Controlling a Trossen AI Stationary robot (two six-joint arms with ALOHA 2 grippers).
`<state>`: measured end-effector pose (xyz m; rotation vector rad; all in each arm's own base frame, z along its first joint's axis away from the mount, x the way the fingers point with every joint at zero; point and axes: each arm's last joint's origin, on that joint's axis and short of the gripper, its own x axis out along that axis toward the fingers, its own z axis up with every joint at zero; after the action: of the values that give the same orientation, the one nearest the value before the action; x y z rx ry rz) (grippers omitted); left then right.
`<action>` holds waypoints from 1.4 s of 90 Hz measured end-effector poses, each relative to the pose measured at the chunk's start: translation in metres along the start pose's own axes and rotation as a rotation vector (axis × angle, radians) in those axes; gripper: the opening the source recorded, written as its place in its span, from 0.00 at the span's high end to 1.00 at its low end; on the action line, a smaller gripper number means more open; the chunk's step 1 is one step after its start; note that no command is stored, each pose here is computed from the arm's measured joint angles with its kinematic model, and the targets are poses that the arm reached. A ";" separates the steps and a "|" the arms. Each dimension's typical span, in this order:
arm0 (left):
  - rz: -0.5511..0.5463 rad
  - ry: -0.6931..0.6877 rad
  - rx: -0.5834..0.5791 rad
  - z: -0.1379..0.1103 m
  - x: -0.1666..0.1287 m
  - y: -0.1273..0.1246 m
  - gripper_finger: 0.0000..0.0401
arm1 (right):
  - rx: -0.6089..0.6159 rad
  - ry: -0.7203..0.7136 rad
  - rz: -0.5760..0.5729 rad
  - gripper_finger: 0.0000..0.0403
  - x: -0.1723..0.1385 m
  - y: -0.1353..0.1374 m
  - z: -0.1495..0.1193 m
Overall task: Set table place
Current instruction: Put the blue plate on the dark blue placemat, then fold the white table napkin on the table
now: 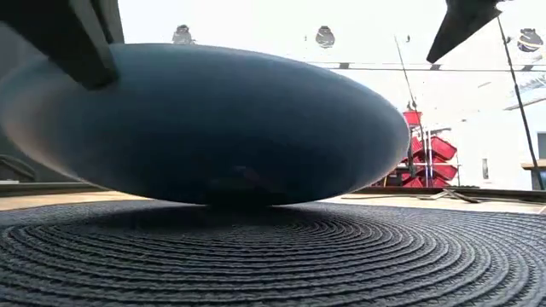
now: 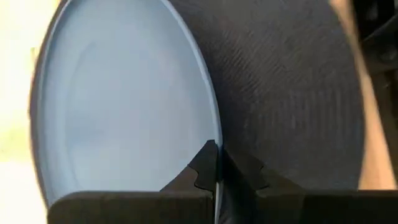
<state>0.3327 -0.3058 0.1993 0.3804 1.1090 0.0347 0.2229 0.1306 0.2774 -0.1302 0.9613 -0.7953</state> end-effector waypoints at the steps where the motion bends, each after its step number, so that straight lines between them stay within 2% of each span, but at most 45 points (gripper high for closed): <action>1: -0.003 -0.004 -0.001 0.000 0.000 0.000 1.00 | 0.000 0.000 0.000 0.58 0.000 0.000 0.000; 26: -0.057 -0.067 -0.023 0.007 -0.001 -0.005 1.00 | 0.008 -0.004 0.006 0.58 0.000 0.001 0.000; 55: -0.109 -0.046 -0.023 0.007 -0.001 -0.006 1.00 | 0.009 -0.005 0.006 0.58 0.000 0.001 0.001; 94: -0.172 -0.095 -0.001 0.014 -0.002 -0.009 0.81 | 0.010 -0.005 0.008 0.58 0.000 0.001 0.001; 102: -0.131 -0.098 0.009 0.013 -0.008 -0.004 0.79 | 0.012 -0.006 0.009 0.58 0.000 0.001 0.001; 112: -0.025 -0.122 0.005 0.013 -0.023 0.012 0.79 | 0.014 -0.007 0.010 0.58 0.000 0.001 0.001; 126: 0.100 -0.212 0.025 0.017 -0.051 0.035 0.78 | -0.009 -0.013 0.009 0.58 0.000 0.001 0.001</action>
<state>0.3307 -0.2889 0.2611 0.4516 0.8816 0.0673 0.2245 0.1313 0.2773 -0.1387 0.9530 -0.7814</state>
